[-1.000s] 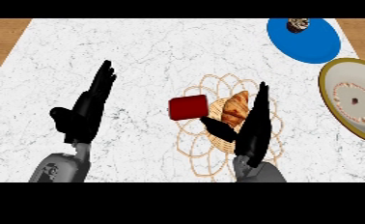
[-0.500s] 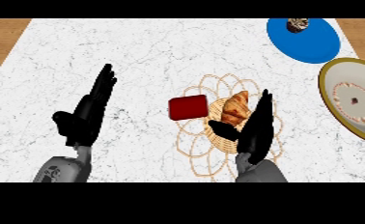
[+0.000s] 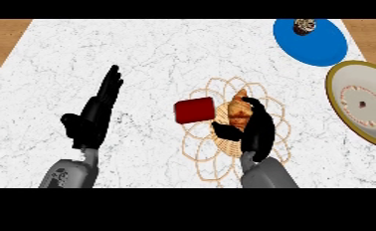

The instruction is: Pick the croissant from the placemat and place it in the bowl

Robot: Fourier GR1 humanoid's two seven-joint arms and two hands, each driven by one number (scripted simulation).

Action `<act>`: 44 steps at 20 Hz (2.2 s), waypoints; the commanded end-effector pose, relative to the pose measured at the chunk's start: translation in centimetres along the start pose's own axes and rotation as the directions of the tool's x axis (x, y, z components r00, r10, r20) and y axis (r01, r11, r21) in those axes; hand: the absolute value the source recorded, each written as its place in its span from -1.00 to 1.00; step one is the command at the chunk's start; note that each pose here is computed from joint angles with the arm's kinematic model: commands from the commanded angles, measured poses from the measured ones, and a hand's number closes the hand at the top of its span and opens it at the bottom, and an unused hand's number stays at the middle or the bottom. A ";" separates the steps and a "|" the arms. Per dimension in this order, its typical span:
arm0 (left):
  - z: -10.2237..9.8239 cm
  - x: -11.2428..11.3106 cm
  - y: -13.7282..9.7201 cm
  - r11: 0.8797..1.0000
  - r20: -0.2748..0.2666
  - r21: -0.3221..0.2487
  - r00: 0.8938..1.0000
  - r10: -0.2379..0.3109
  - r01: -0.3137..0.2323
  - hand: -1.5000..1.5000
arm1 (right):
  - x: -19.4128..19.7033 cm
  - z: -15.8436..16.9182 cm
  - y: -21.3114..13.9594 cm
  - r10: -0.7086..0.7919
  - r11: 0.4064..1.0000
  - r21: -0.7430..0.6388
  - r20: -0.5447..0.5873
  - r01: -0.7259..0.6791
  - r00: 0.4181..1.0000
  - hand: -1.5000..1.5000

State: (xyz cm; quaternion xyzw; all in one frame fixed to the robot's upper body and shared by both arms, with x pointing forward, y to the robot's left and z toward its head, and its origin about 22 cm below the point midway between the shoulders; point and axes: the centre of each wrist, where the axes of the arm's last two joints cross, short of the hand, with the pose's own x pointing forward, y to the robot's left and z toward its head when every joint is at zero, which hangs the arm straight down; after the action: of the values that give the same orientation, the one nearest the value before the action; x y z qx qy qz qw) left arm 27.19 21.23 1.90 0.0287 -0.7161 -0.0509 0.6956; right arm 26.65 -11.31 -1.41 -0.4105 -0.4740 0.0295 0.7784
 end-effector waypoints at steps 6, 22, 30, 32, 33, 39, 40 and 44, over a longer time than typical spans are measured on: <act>0.5 0.3 0.1 1.000 -0.005 -0.005 1.000 -0.005 0.005 0.00 | 0.0 1.6 2.5 0.013 0.997 0.070 0.052 -0.016 0.999 1.00; 0.2 0.4 1.4 0.999 -0.033 0.051 0.999 0.003 -0.002 0.00 | -1.4 10.4 -10.7 -0.442 0.757 0.607 0.748 -0.241 0.496 1.00; 1.2 -0.6 2.2 0.998 -0.032 0.070 0.999 -0.001 0.004 0.00 | -0.9 8.2 -21.8 -0.394 0.849 0.476 0.860 -0.230 0.325 1.00; 0.7 0.7 2.2 0.997 -0.011 0.069 1.000 0.020 -0.019 0.00 | -0.6 8.3 -24.1 -0.366 0.850 0.459 0.867 -0.257 0.340 1.00; 0.8 0.8 2.6 0.997 -0.011 0.073 1.000 -0.012 0.013 0.00 | 0.1 8.6 -25.4 -0.365 0.853 0.460 0.864 -0.247 0.348 1.00; 1.7 0.3 2.5 0.999 -0.038 0.052 0.999 -0.001 0.003 0.00 | 1.2 5.3 -29.1 -0.318 0.900 0.408 0.856 -0.155 0.408 1.00; 1.3 0.7 1.0 0.999 -0.016 0.031 1.000 0.012 -0.011 0.00 | 2.0 4.9 -30.0 -0.323 0.904 0.406 0.855 -0.134 0.405 1.00; 0.8 1.2 2.8 0.999 -0.010 0.040 1.000 0.000 0.000 0.00 | 2.4 1.4 -33.2 -0.272 0.929 0.353 0.854 -0.110 0.444 1.00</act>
State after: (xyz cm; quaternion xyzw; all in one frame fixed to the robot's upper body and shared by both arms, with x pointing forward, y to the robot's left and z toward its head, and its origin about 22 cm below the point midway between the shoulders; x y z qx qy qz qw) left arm 26.07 23.07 2.70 0.0443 -0.7116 -0.0295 0.7006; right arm 14.95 -28.62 20.51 -0.1533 -0.8141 0.3097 0.4668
